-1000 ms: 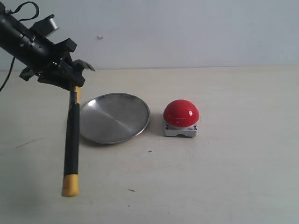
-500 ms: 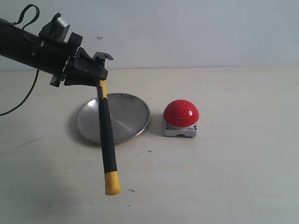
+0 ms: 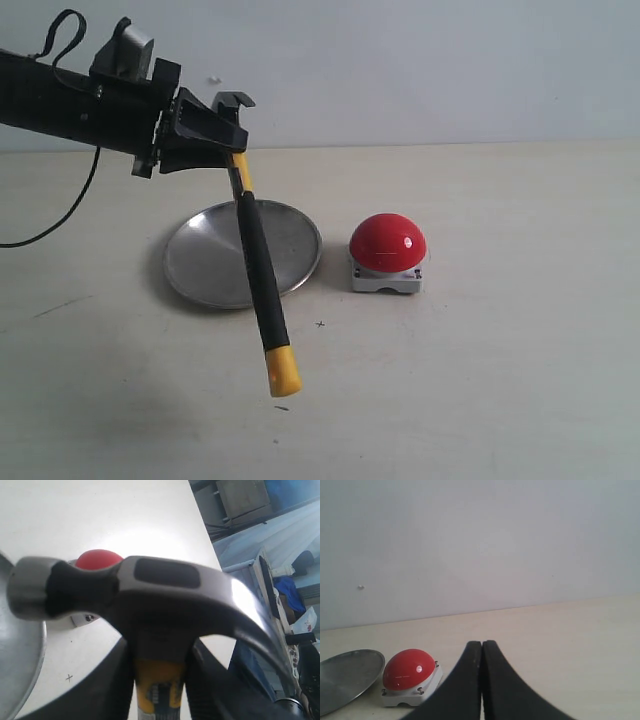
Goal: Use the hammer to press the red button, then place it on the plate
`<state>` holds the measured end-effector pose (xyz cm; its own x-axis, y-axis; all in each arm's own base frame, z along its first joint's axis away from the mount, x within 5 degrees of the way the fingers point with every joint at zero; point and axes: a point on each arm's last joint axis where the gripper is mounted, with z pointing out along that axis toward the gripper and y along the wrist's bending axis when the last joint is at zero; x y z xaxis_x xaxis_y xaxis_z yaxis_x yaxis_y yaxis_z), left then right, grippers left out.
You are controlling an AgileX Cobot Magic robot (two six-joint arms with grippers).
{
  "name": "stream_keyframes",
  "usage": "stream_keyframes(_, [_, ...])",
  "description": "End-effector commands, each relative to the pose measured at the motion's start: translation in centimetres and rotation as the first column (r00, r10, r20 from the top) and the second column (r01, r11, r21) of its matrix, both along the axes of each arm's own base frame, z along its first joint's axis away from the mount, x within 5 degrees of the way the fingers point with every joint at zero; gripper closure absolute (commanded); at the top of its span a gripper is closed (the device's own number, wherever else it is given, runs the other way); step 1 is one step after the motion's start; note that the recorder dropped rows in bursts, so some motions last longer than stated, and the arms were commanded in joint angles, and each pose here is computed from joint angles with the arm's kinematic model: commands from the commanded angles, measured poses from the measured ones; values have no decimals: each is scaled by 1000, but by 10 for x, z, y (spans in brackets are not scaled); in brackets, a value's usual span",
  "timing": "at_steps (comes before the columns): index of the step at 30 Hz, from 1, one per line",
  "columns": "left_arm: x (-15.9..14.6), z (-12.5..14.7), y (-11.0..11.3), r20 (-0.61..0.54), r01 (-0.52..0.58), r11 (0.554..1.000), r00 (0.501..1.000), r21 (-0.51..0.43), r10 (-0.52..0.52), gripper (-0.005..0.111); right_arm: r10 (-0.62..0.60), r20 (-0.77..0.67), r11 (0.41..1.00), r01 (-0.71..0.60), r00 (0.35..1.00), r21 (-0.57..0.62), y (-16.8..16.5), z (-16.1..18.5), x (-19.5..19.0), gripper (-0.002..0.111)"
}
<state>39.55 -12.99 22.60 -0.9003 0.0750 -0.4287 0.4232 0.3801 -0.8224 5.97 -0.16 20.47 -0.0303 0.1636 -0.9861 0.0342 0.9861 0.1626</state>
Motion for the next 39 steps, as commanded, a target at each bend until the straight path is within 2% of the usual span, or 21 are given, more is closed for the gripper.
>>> stream_keyframes(1, [-5,15,-11,26,20,998,999,-62,-18,107,-3,11,1000,3,1000,-8,0,-1,0,108])
stream_keyframes(4, [-5,15,-11,29,18,998,999,-68,-16,107,-6,74,1000,7,997,-21,-1,5,0,108])
stream_keyframes(5, [-5,15,-11,32,18,997,999,-70,-16,107,-22,169,991,-1,985,131,-1,14,-1,108])
stream_keyframes(6, [-4,16,-11,32,14,997,999,-77,-12,107,-49,231,947,-28,972,321,-3,19,-2,108])
stream_keyframes(8, [-4,16,-11,32,13,997,999,-81,-10,107,-125,338,784,-116,933,610,-9,29,-5,108])
stream_keyframes(9, [-4,16,-11,32,13,997,999,-81,-10,107,-164,380,690,-170,910,704,-12,32,-7,108])
stream_keyframes(10, [-4,16,-11,32,14,997,999,-79,-11,107,-176,397,668,-188,901,720,-13,34,-8,108])
stream_keyframes(14, [-4,16,-11,32,14,997,999,-79,-11,107,-192,441,707,-188,877,682,-14,38,-10,108])
stream_keyframes(16, [-4,16,-11,32,14,997,999,-79,-11,107,-190,433,692,-192,881,696,-14,37,-9,108])
stream_keyframes(17, [-4,16,-11,32,15,997,999,-77,-12,107,-183,421,705,-180,889,686,-14,37,-8,108])
stream_keyframes(19, [-5,16,-11,33,17,997,999,-72,-15,107,-150,386,773,-135,910,620,-11,38,-3,108])
stream_keyframes(23, [-4,17,-11,31,10,996,999,-85,-8,107,-47,253,913,-62,966,404,-3,83,20,108])
stream_keyframes(26, [-4,17,-11,31,10,996,999,-85,-8,107,-19,6,979,17,1000,205,-3,112,52,108])
stream_keyframes(28, [-4,17,-11,30,10,996,1000,-84,-8,107,-46,-162,997,56,986,55,-7,129,72,108])
stream_keyframes(31, [-4,17,-11,30,10,996,1000,-84,-8,107,-96,-439,991,44,893,-129,-13,136,104,108])
stream_keyframes(34, [-4,17,-11,30,10,996,1000,-85,-7,107,-124,-709,978,-36,695,-206,-18,124,137,108])
stream_keyframes(36, [-4,17,-11,30,10,996,1000,-85,-7,107,-71,-862,982,-117,502,-149,-14,108,155,106])
stream_keyframes(37, [-4,17,-11,30,10,996,1000,-85,-7,107,-22,-902,980,-168,432,-104,-10,103,163,104])
stream_keyframes(38, [-4,17,-11,26,8,996,1000,-86,-6,107,70,-933,968,-248,352,-22,-3,94,171,101])
stream_keyframes(39, [-4,17,-11,21,6,996,1000,-86,-4,107,192,-933,939,-334,304,85,8,86,178,99])
